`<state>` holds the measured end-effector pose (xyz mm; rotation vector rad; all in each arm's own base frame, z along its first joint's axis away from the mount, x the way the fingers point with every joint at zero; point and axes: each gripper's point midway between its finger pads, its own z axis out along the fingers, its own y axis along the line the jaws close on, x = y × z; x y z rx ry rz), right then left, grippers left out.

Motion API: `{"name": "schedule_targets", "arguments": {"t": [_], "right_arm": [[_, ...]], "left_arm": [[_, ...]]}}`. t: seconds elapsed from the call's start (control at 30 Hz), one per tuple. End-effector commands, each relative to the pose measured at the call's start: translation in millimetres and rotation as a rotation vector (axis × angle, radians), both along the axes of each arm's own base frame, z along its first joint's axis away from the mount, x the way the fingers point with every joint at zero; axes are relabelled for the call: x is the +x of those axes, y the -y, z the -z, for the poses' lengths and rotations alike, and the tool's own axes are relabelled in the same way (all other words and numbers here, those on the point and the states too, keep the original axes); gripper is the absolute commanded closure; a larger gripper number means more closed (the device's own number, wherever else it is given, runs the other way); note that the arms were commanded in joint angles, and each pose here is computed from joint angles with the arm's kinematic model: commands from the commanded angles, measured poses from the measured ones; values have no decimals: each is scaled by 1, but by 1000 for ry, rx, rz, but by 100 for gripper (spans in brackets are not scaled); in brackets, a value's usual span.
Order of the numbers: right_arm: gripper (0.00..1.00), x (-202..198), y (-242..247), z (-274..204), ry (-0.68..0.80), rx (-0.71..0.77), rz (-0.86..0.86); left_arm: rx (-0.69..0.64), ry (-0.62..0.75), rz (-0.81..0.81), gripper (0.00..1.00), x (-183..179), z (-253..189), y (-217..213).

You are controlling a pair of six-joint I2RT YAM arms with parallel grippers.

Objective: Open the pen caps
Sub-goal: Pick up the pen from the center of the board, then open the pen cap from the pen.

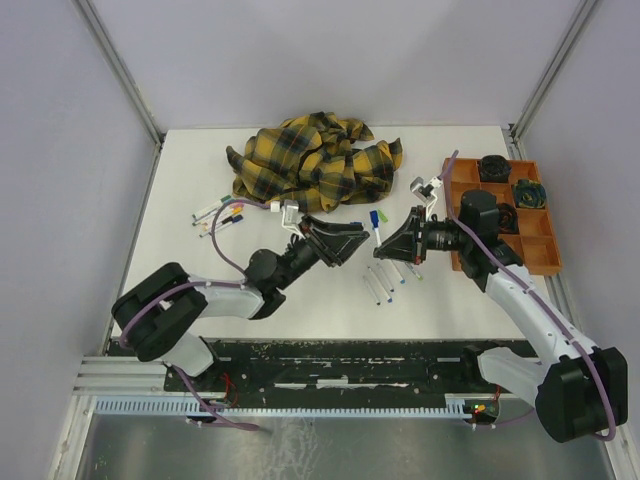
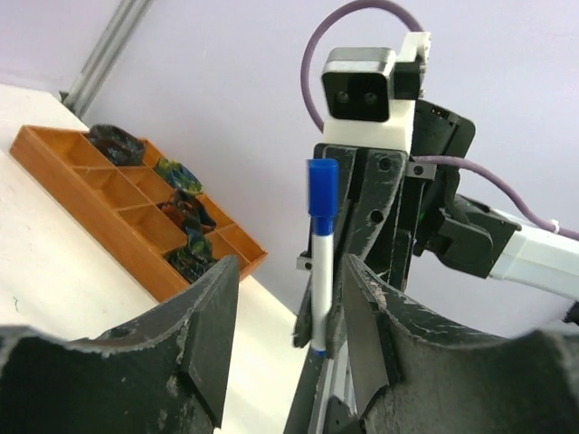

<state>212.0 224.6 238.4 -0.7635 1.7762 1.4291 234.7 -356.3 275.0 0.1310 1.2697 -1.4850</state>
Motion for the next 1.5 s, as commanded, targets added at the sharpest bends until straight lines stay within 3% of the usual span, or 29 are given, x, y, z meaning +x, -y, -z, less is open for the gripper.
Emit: {"name": "schedule_targets", "arguments": {"t": [0.0,0.3,0.4,0.7,0.8,0.97,1.23,1.33,1.47], "right_arm": [[100,-3,-1,-18,75,-2,-50],[100,-4,0,-12,73,-24,-57],[100,-5,0,-11,67,-25,-63],[100,-10,1,-6,78,-51,-92],[99,-11,1,-7,77,-50,-97],[80,-2,-4,-11,3,-15,-75],[68,7,-10,-15,-55,67,-43],[69,6,-10,-17,-31,77,-37],[78,5,-9,-21,-11,82,-34]], "left_arm": [[-11,30,245,43,-23,-16,8],[15,7,377,42,-29,-13,27],[18,-10,383,45,-26,-10,31],[43,-28,437,96,-23,-9,46],[32,-22,433,97,-24,-11,44],[-45,11,363,97,-24,-18,30],[-94,77,286,97,-28,-28,35],[-130,90,263,97,-28,-31,35],[-179,92,239,97,-26,-34,30]]}}
